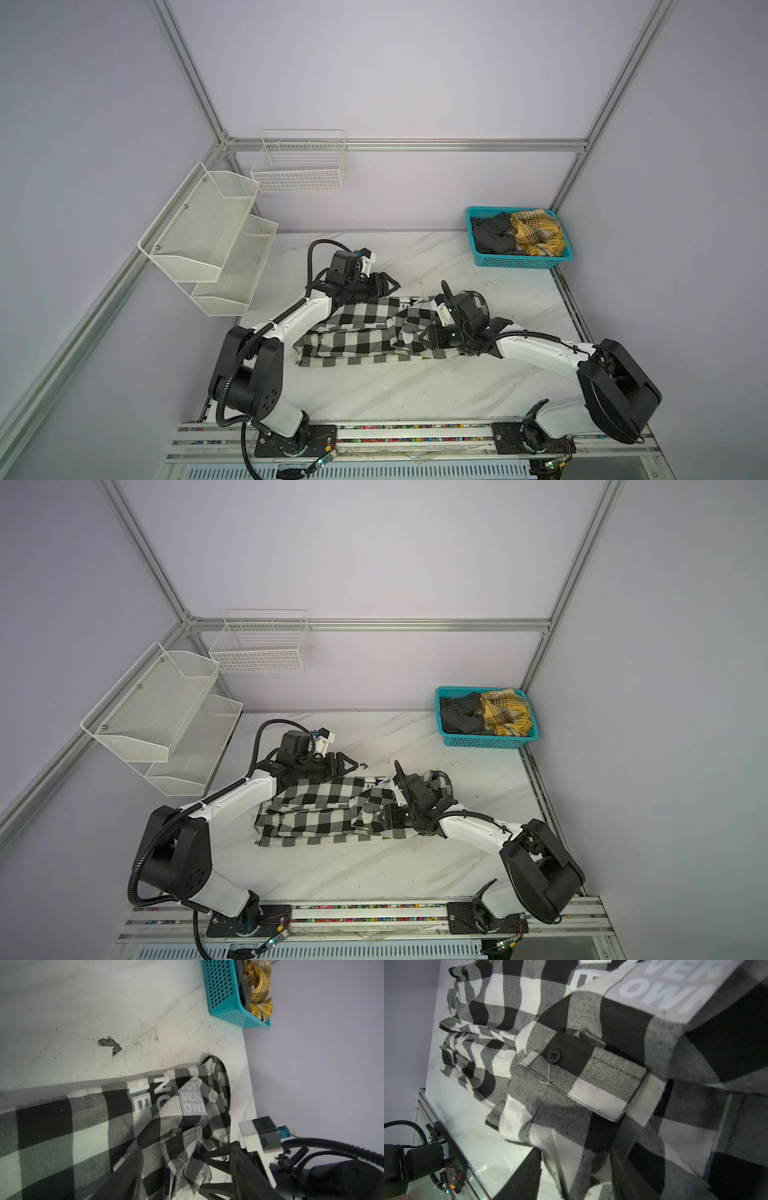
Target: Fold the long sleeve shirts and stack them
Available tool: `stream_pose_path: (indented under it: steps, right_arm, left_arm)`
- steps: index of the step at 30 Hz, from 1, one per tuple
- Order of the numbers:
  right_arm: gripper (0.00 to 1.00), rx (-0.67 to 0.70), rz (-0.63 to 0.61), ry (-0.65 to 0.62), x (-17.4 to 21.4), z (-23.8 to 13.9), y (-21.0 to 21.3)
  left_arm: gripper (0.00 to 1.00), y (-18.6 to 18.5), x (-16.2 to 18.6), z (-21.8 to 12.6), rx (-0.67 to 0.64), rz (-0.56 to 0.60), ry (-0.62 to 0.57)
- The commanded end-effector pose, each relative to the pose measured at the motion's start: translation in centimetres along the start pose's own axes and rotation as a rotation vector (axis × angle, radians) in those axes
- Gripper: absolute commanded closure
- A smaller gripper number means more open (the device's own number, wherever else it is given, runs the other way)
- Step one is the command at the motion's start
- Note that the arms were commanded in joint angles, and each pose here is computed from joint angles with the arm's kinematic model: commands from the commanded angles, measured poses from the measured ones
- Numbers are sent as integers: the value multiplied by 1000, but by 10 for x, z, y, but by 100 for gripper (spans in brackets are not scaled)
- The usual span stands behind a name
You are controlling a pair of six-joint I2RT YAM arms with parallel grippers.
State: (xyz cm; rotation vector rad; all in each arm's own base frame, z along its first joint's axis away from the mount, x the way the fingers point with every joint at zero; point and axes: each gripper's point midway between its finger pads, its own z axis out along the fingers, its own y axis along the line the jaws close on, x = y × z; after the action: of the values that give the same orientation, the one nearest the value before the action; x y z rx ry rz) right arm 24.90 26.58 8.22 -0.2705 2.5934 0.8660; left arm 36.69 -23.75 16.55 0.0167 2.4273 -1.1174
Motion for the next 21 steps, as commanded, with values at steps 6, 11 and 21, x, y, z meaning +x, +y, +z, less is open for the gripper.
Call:
stream_pose_path:
  steps: [6,11,21]
  right_arm:
    - [42,-109,33,-36,-29,10,28]
    - [40,-139,46,-2,-40,34,35]
    - [100,-152,-18,-35,-67,26,45]
  left_arm:
    - [37,14,28,5,-27,1,60]
    - [38,13,27,5,-24,4,58]
    - [40,8,27,-2,-16,-13,44]
